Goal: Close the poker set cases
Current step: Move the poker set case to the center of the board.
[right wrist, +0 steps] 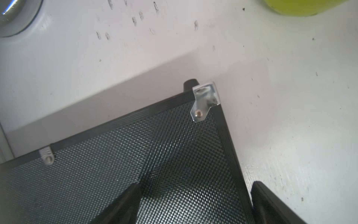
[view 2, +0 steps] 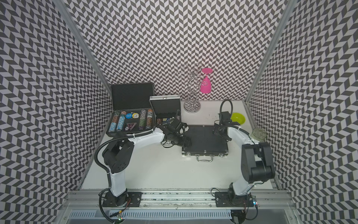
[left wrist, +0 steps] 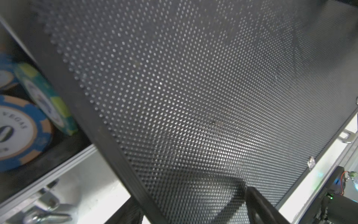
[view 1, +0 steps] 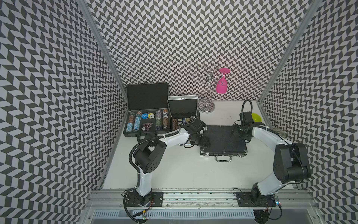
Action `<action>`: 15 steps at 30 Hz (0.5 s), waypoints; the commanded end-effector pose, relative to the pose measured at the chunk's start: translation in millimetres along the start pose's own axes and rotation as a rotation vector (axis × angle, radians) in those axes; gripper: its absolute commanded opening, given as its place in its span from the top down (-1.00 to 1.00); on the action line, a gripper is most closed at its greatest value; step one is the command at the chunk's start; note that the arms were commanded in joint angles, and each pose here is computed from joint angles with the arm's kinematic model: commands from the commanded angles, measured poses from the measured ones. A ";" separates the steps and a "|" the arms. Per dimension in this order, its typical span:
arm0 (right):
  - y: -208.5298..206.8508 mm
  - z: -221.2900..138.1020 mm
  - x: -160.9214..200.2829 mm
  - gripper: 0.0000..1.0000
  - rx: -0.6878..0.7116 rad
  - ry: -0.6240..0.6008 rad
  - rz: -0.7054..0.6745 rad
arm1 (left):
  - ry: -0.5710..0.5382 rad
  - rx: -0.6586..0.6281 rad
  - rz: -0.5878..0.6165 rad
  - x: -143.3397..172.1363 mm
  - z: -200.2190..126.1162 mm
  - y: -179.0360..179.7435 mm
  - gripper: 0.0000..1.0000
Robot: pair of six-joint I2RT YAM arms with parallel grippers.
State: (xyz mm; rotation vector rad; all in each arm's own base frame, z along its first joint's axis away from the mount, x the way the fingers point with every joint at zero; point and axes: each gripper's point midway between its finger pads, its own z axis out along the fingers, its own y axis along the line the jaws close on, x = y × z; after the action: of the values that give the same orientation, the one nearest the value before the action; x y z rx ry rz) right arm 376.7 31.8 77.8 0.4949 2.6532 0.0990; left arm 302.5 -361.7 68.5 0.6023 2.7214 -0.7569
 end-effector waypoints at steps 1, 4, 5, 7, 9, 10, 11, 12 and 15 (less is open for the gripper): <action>21.0 -10.0 21.3 -0.82 -0.043 0.065 -0.037 | -0.063 0.029 0.067 -17.9 -8.0 -23.6 -0.70; 5.7 -34.7 16.7 -0.84 0.016 0.012 -0.004 | -0.118 0.002 0.079 -31.9 -27.2 -24.9 -0.72; 3.0 -43.7 14.7 -0.84 0.019 -0.009 0.007 | -0.138 -0.009 0.079 -36.4 -34.2 -25.1 -0.73; -0.9 -59.7 12.0 -0.83 0.026 -0.040 0.019 | -0.174 -0.022 0.081 -44.0 -47.8 -27.2 -0.73; -2.7 -73.2 11.4 -0.82 0.023 -0.054 0.024 | -0.212 -0.038 0.085 -51.1 -62.2 -29.3 -0.72; -4.2 -78.9 13.2 -0.82 0.023 -0.052 0.028 | -0.228 -0.041 0.087 -54.4 -69.3 -31.3 -0.71; -4.9 -83.4 16.7 -0.80 0.020 -0.044 0.028 | -0.242 -0.038 0.095 -57.2 -75.8 -35.1 -0.70; -4.3 -87.5 19.8 -0.79 0.007 -0.039 0.028 | -0.255 -0.032 0.103 -59.0 -81.4 -40.4 -0.68; -2.9 -95.4 31.9 -0.72 -0.034 -0.022 0.026 | -0.282 -0.013 0.123 -60.9 -89.5 -53.6 -0.63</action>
State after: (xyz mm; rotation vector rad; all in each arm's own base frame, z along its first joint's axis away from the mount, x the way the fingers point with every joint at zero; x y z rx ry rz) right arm 325.7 38.4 152.2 0.5001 2.5796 0.1188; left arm 322.8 -368.5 161.5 0.5937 2.4781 -0.7273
